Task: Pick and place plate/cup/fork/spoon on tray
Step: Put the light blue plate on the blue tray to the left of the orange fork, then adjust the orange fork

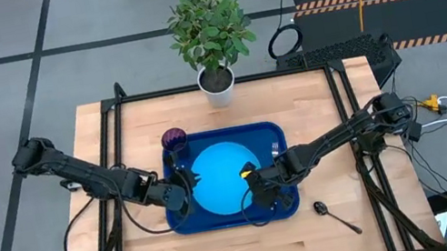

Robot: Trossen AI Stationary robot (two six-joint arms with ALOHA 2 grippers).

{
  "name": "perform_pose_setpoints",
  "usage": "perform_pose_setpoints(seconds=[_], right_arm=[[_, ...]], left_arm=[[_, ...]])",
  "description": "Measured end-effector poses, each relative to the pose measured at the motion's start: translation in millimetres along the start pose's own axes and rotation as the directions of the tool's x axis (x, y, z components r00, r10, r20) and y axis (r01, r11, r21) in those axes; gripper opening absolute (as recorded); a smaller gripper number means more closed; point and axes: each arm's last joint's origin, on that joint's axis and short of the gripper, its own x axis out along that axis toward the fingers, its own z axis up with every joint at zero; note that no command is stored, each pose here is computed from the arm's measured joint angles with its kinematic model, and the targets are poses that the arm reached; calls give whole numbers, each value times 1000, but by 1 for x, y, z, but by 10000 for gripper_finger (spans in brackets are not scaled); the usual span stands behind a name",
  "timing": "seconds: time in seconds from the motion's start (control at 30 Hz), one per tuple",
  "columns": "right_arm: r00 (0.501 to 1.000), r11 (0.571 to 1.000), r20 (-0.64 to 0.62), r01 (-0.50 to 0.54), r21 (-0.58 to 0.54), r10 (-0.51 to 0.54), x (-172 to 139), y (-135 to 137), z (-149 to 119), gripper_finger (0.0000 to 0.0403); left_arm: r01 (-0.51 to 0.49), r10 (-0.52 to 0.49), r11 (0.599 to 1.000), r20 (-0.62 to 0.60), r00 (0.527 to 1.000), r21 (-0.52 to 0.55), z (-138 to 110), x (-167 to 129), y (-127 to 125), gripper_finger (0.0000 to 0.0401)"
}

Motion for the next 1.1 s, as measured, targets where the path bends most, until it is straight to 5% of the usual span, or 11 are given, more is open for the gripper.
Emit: perform_pose_setpoints(seconds=[0.27, 0.57, 0.7, 0.87, 1.1], right_arm=[[1000, 1000, 2, 8, 23, -8, 0, -1, 0, 98], [998, 999, -37, 48, 22, -47, 0, -2, -2, 106], [976, 996, -202, 89, 26, -82, -1, 1, -14, 106], [945, 981, -311, 145, 129, -99, 1, -4, -34, 105], [945, 958, -311, 177, 226, -102, -15, -5, -38, 105]], left_arm=[[0, 0, 1000, 0, 1000, -5, 0, 0, 0, 51], [0, 0, 1000, 0, 1000, -8, 0, 0, 0, 51], [0, 0, 1000, 0, 1000, -10, 0, 0, 0, 51], [1, -1, 1000, 0, 1000, -9, 0, 0, 0, 51], [3, -3, 1000, 0, 1000, -20, 0, 0, -1, 51]])
